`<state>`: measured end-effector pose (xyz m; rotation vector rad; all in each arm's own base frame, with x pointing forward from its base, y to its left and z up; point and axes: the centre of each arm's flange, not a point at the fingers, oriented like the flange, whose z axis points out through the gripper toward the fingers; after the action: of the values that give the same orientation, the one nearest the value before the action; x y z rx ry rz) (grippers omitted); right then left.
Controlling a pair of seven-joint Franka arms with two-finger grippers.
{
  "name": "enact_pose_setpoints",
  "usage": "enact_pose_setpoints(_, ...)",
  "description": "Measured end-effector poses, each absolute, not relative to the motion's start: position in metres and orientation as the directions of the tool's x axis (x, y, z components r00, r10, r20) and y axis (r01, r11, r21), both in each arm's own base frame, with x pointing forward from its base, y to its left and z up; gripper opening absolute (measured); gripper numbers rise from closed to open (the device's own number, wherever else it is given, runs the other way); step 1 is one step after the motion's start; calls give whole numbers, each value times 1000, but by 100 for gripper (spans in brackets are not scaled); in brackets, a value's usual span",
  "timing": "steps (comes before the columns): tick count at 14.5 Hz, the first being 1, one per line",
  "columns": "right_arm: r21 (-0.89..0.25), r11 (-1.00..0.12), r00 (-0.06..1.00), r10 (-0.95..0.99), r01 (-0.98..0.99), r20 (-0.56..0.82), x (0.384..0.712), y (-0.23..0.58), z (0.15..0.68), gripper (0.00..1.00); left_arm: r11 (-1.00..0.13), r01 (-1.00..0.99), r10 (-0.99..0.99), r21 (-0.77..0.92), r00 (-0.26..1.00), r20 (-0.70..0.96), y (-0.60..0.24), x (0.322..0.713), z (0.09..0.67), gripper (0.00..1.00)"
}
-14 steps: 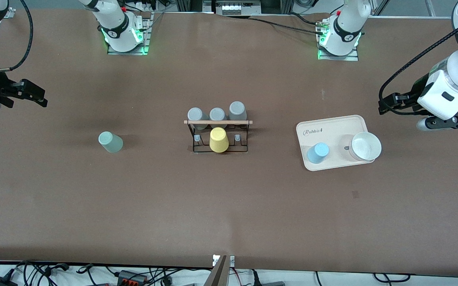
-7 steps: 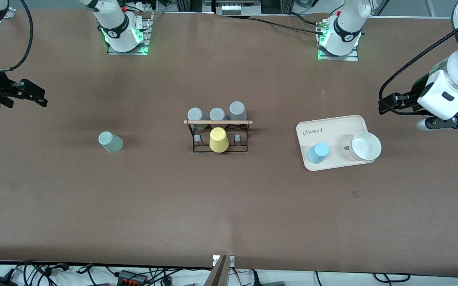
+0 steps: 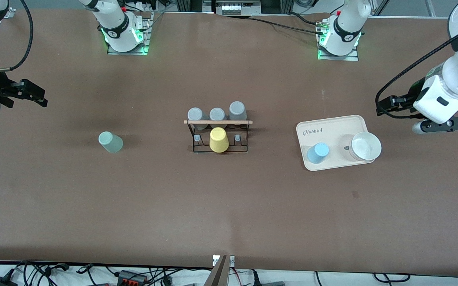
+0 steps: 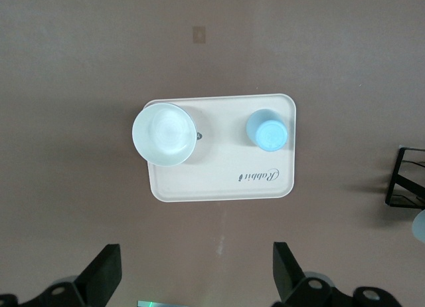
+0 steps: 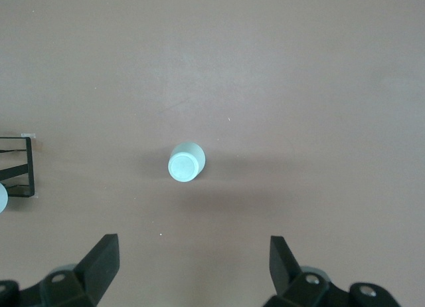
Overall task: Hang scattered cups on rack with three cups
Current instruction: 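Lower the left gripper onto the light blue cup on the tray and grasp it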
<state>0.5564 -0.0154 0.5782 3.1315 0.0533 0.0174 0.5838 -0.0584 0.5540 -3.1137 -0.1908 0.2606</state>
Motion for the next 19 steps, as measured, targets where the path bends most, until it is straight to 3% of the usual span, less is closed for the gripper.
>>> enact_pose_setpoints(5, 10, -999, 999, 34, 34, 10, 557, -15, 578, 100, -995, 95, 98, -25, 968, -229, -70, 592, 519, 100)
enact_pose_setpoints(13, 10, -999, 999, 34, 34, 8, 557, -16, 577, 100, -1000, 16, 10, 14, 940, -342, -138, 639, 307, 100)
enact_pose_setpoints(19, 10, -999, 999, 34, 34, 7, 557, -16, 577, 100, -1000, 20, 12, 17, 916, -400, -139, 639, 246, 100)
